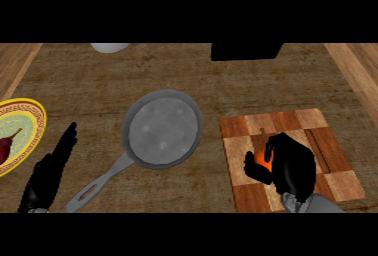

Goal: Pick the squash from the cutting board and place it in the pan

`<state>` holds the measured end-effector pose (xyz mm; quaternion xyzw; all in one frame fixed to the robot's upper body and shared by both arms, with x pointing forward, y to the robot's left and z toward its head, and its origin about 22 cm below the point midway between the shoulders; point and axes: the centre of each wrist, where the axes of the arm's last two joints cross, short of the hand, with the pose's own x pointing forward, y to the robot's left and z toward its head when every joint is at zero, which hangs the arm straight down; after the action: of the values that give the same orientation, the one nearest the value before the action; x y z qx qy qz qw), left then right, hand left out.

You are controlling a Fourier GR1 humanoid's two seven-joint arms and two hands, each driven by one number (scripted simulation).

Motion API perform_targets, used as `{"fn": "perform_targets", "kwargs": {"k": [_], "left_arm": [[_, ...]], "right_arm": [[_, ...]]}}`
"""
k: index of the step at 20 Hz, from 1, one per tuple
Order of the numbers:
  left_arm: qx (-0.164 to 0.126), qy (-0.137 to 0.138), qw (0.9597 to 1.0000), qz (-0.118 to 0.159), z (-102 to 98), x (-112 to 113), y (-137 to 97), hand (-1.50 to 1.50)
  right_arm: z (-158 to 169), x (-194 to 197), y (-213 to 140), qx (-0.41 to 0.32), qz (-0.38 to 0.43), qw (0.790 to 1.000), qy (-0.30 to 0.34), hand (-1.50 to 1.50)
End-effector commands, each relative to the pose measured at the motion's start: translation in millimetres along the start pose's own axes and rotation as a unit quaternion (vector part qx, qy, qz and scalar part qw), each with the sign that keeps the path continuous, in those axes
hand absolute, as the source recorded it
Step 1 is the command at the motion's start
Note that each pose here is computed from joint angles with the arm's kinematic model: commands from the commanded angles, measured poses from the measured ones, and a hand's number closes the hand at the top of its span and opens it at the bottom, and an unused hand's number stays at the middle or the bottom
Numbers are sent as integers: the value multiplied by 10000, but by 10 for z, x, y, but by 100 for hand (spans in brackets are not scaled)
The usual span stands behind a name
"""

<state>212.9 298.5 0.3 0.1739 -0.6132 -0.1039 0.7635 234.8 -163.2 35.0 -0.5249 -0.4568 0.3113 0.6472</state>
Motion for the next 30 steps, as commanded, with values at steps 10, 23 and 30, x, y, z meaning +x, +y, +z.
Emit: {"fn": "perform_targets", "kwargs": {"k": [10,23,30], "left_arm": [[-170,-352,9992,-22,-30,189,-54,0],[-485,-465,9977,50,-155,245,-213,0],[-602,-636,9961,-67,-176,362,-385,0]], "right_arm": [[433,1386,-552,-1338,-741,9882,127,150],[-564,1774,-306,-571,-1350,9883,410,150],[-857,1714,150,278,-579,9971,417,150]]}}
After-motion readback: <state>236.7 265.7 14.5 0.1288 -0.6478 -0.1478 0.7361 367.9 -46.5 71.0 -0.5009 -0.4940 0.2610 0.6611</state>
